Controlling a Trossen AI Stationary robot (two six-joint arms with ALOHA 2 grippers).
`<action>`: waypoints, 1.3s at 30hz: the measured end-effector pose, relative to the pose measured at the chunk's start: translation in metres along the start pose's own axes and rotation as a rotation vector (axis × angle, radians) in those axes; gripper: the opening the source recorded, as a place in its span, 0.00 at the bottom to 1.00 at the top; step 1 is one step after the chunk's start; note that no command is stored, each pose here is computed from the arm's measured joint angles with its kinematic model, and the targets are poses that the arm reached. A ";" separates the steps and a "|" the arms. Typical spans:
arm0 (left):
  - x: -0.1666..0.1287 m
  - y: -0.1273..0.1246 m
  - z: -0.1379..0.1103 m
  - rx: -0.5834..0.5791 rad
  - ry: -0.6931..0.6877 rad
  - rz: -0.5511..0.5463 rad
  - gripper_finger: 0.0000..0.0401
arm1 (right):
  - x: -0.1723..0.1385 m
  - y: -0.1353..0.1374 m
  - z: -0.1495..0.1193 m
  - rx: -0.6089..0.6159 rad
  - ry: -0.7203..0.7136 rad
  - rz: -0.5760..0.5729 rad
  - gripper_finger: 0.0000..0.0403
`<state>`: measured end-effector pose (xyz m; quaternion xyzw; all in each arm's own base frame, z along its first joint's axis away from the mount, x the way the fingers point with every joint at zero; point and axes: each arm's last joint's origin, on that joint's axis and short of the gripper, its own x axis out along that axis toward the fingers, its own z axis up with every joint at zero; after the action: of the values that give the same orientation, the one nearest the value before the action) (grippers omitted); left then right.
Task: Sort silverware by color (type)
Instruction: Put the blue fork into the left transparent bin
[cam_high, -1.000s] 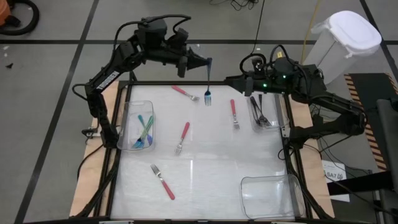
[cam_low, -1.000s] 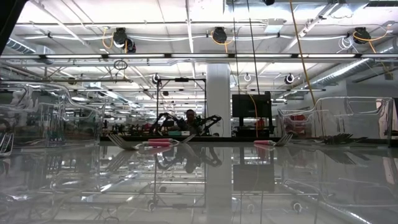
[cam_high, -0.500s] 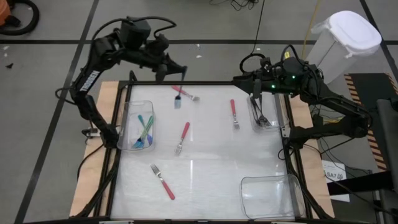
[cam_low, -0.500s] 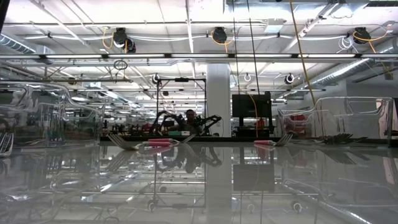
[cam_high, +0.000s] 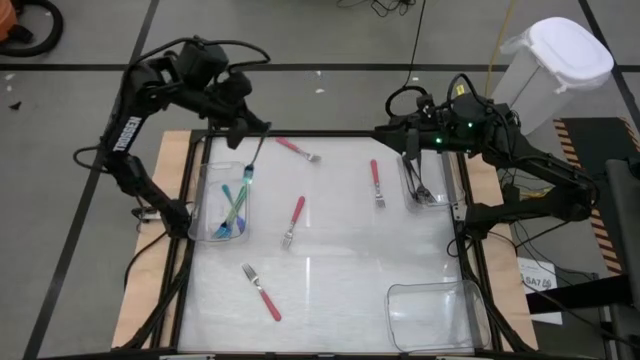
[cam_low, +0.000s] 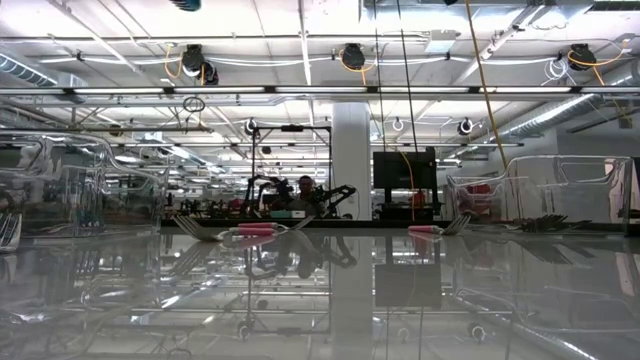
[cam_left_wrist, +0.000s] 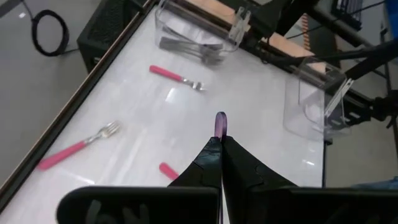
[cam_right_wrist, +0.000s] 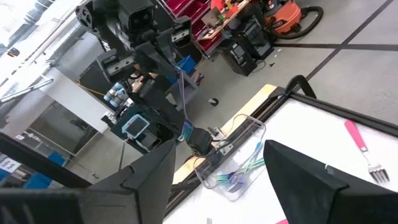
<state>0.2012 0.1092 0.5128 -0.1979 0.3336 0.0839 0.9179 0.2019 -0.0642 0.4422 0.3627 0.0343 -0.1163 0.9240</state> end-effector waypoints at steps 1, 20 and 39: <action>-0.004 -0.001 -0.003 -0.001 0.003 0.010 0.00 | 0.000 0.000 0.000 0.004 0.001 0.001 0.60; -0.049 -0.024 -0.090 -0.116 -0.105 0.136 0.00 | 0.000 0.003 0.000 0.029 -0.028 0.005 0.60; 0.011 0.012 -0.197 -0.234 -0.211 0.173 0.00 | 0.007 0.018 -0.005 0.098 -0.064 0.066 0.60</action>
<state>0.0923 0.0378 0.3646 -0.2641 0.2392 0.2209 0.9079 0.2127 -0.0498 0.4496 0.4046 -0.0131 -0.0989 0.9090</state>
